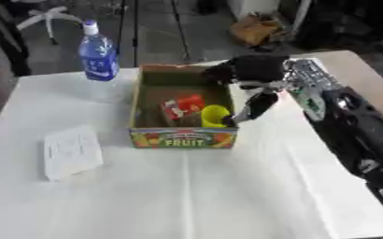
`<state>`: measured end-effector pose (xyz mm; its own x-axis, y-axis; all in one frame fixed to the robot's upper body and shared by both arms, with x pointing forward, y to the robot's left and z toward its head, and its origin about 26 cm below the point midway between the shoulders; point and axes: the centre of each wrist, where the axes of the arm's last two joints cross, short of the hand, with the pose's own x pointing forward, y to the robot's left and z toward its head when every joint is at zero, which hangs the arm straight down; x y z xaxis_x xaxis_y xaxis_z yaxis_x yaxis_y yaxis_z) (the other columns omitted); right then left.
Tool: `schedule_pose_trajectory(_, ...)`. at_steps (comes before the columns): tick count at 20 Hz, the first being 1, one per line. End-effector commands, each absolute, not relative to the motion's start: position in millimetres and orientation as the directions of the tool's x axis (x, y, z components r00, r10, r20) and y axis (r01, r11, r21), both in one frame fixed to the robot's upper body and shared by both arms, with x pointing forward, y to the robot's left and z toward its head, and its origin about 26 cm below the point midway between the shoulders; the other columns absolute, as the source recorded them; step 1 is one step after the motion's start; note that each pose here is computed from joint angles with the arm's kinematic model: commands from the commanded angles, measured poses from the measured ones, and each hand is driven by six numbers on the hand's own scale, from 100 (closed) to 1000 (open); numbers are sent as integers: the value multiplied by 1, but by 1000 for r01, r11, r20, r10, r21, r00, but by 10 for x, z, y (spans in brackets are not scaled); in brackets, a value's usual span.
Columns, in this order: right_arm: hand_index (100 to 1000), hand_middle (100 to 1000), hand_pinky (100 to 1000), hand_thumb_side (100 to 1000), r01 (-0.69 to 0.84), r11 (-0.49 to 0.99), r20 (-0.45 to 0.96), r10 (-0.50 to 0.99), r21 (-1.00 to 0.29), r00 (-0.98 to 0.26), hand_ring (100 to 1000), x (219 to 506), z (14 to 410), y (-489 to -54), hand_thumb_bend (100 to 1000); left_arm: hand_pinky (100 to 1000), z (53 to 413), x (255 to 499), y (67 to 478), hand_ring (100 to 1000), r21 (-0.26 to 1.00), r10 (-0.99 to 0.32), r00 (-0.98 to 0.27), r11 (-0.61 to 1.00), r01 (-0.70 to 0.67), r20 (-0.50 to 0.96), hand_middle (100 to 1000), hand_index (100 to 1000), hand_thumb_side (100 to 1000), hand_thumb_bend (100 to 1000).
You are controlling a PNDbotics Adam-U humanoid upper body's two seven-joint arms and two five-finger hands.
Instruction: Pick up objects on the table and place them in the box.
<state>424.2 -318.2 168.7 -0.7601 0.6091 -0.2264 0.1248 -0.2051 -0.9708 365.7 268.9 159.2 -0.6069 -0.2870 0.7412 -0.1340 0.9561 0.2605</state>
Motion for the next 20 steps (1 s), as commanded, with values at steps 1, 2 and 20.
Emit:
schedule_pose_trajectory(1, 935, 919, 786, 465, 205, -83, -211, 624, -975, -753, 816, 4207, 1863, -3217, 498, 671, 1678, 3656, 2690, 697, 262, -290, -627, 955, -139, 723, 742, 818, 929, 535)
schedule_pose_trajectory(2, 935, 919, 786, 465, 208, -11, -169, 626, -978, -762, 816, 4188, 1854, -3231, 498, 671, 1678, 3656, 2693, 697, 262, -290, -627, 955, -140, 723, 742, 818, 929, 535)
schedule_pose_trajectory(20, 917, 822, 668, 470, -11, 695, 442, 444, -719, -780, 682, 3594, 1970, -3489, 178, 672, 1630, 3641, 2738, 694, 261, -300, -612, 953, -155, 731, 740, 816, 928, 535)
